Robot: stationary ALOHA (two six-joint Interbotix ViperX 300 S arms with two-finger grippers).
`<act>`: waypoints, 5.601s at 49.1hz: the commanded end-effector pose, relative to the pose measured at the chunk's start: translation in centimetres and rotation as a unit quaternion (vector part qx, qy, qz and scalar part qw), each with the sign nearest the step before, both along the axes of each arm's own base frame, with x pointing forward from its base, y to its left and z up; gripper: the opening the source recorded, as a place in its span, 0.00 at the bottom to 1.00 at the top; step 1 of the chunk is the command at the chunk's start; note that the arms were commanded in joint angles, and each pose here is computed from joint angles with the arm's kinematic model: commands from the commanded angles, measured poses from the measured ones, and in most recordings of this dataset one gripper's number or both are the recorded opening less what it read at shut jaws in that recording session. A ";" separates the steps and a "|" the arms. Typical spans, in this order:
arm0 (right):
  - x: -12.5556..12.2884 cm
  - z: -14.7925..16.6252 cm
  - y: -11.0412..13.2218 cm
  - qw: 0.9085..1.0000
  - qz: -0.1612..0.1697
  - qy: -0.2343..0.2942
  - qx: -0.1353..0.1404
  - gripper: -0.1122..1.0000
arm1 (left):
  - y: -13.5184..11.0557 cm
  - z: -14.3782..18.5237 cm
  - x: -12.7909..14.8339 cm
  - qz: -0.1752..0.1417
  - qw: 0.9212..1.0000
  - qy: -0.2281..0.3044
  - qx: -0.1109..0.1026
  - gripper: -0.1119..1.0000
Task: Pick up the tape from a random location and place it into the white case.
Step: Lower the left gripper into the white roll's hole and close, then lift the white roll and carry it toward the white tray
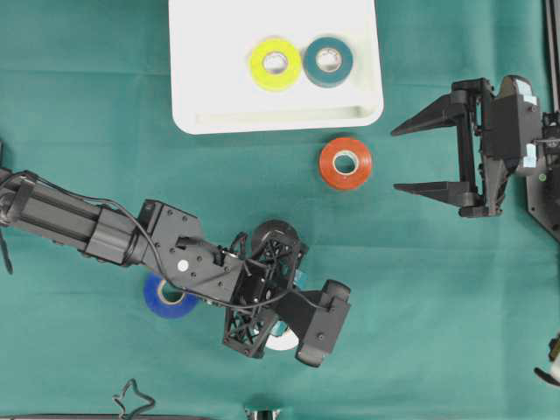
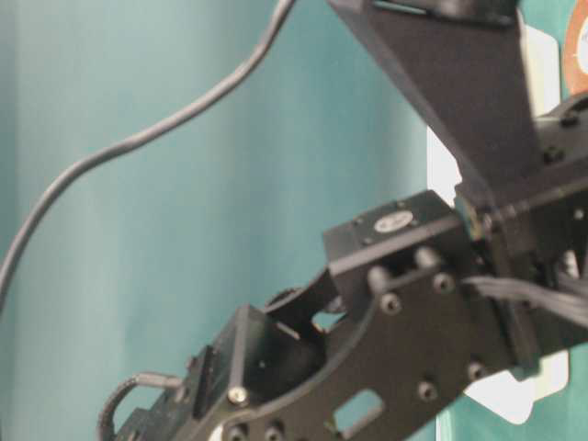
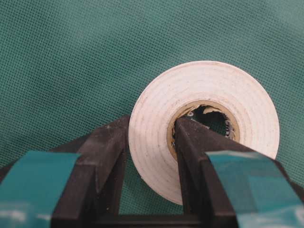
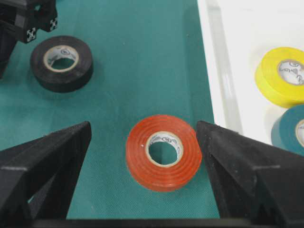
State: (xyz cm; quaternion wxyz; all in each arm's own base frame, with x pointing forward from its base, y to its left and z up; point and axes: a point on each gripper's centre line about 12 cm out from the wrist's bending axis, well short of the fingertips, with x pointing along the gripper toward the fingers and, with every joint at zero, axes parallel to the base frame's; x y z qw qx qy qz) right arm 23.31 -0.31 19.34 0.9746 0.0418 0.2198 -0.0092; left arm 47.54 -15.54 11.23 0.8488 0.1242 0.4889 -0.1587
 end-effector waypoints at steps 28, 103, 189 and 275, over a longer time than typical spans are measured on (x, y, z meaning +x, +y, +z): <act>0.6 1.0 0.0 1.000 0.000 -0.016 -0.001 0.90 | 0.1 13.7 -1.6 -0.003 0.996 -0.083 -0.029 0.32; 0.5 1.0 0.0 1.000 0.000 -0.016 -0.001 0.90 | 1.2 23.7 -5.0 -0.015 0.993 -0.110 -0.029 0.32; 0.5 1.0 0.0 1.000 0.000 -0.015 -0.001 0.90 | 2.0 20.9 -12.3 -0.012 0.994 -0.097 -0.048 0.32; 0.3 0.5 -0.1 1.000 -0.003 0.006 -0.002 0.90 | 31.4 18.3 -12.8 0.325 0.941 -0.082 0.031 0.32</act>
